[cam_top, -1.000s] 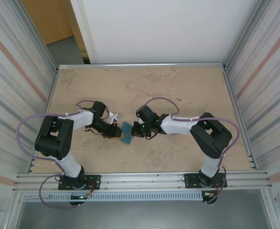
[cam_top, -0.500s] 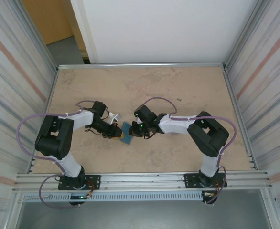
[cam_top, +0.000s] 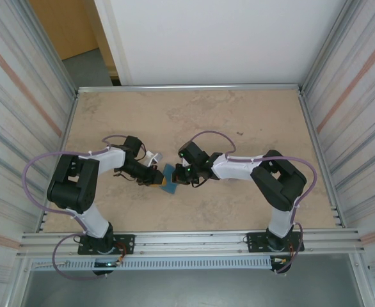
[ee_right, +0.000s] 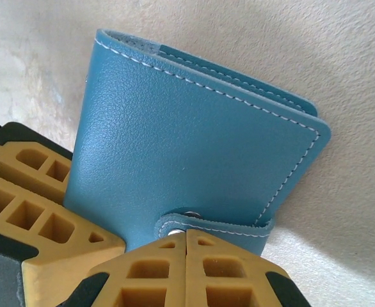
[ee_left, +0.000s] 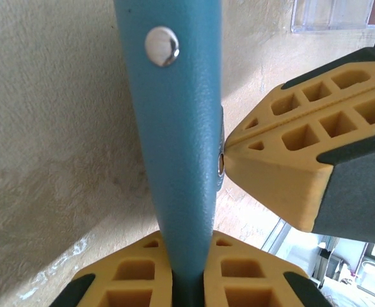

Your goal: Put the credit cards into the card holder

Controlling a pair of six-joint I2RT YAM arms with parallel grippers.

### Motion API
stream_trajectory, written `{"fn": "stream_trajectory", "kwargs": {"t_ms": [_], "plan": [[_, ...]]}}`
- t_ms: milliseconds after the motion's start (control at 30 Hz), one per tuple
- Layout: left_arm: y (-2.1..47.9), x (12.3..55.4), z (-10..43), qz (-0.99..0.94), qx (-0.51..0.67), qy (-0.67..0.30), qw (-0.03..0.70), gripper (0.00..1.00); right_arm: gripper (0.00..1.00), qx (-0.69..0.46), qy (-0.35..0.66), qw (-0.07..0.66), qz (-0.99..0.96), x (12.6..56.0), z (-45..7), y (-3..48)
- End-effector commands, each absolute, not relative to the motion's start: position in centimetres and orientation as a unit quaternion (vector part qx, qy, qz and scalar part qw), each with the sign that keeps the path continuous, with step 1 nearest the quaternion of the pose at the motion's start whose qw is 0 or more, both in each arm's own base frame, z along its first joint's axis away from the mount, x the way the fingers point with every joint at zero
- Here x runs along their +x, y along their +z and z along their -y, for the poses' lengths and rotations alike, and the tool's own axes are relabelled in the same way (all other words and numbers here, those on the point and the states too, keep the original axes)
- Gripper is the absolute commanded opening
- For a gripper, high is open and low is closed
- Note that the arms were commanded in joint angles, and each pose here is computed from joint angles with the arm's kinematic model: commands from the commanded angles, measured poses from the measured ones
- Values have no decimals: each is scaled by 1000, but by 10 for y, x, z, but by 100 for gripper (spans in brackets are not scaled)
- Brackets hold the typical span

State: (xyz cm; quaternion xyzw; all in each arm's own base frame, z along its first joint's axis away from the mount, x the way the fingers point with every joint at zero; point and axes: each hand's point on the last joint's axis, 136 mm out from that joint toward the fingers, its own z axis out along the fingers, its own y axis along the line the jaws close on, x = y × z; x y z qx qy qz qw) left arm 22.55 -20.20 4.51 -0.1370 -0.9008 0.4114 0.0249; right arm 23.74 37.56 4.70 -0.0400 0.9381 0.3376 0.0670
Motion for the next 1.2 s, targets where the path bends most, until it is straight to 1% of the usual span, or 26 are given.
{"fn": "stream_trajectory", "kwargs": {"t_ms": [0,800,900,1033,1167], "plan": [[45,223,202,900,-130,413,42,0,0,-57,350,75,-932,237,-385,62],[47,221,202,899,-130,416,40,0,0,-29,325,95,-940,254,-371,51],[45,221,200,903,-125,408,42,0,0,-29,331,93,-939,253,-373,54],[40,222,196,911,-109,394,45,0,0,-45,345,99,-932,247,-378,71],[38,221,195,914,-96,392,48,0,0,-50,342,94,-933,240,-376,73]]}}
